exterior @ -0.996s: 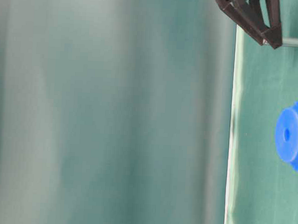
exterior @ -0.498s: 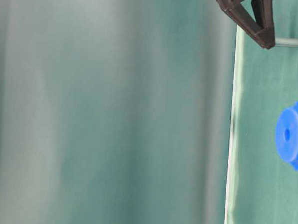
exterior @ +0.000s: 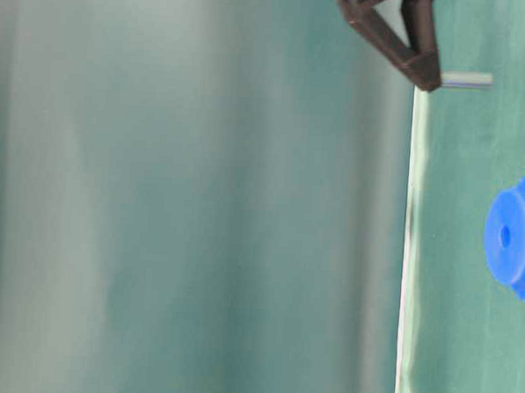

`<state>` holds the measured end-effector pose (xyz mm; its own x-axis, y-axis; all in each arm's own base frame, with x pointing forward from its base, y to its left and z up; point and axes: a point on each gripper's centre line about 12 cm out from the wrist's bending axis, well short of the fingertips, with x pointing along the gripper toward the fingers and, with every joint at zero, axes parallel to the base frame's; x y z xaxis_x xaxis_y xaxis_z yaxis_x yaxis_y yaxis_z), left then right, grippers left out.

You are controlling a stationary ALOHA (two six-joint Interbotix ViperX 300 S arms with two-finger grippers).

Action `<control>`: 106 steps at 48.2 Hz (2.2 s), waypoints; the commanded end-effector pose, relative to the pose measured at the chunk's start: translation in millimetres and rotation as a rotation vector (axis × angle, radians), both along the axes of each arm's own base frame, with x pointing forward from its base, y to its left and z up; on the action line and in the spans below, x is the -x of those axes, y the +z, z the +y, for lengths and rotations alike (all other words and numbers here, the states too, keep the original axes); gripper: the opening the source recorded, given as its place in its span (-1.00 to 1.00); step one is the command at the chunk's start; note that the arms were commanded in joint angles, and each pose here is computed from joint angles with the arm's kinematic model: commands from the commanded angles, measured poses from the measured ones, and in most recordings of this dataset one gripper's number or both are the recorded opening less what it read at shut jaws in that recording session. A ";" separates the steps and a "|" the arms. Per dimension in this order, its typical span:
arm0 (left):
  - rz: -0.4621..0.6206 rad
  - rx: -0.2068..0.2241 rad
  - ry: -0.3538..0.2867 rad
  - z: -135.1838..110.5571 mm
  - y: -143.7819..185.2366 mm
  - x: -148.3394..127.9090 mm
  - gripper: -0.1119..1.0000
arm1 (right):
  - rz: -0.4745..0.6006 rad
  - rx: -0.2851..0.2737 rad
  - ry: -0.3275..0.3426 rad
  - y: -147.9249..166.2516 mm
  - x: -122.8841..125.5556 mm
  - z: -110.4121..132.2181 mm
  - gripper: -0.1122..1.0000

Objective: Insert the shaft placed at a random location into the center hole of the medium gear at another random location.
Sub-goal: 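Lower the right gripper and close it around the silver shaft, then lift the shaft and carry it left over the blue gear's center hole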

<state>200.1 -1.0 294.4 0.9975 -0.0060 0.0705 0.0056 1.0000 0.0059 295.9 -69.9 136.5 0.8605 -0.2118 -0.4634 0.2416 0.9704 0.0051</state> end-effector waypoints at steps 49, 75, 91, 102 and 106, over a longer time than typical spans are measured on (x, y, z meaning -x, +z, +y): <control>-0.012 -0.003 -0.001 -0.1 7.1 -2.4 -0.80 | -0.088 0.006 0.052 31.0 -35.7 13.2 -0.55; -0.014 -0.001 -0.001 -0.1 7.4 -2.2 -0.80 | -0.110 0.001 0.134 34.0 -101.1 36.4 -0.55; -0.011 -0.001 -0.001 -0.1 6.9 -2.4 -0.80 | -0.102 -0.006 0.133 31.1 -106.4 37.6 -0.55; -0.011 -0.001 -0.001 -0.1 6.9 -2.4 -0.80 | -0.097 -0.013 0.132 30.4 -106.3 39.7 -0.55; -0.012 -0.001 -0.001 -0.1 7.2 -2.2 -0.80 | -0.095 -0.014 0.134 30.0 -105.9 40.3 -0.55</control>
<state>200.2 -0.6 293.5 0.9980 -0.0044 0.0628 0.0040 1.0000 0.0059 396.5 -30.8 153.3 0.9054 -0.0873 -0.4155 0.1093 0.9936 0.0295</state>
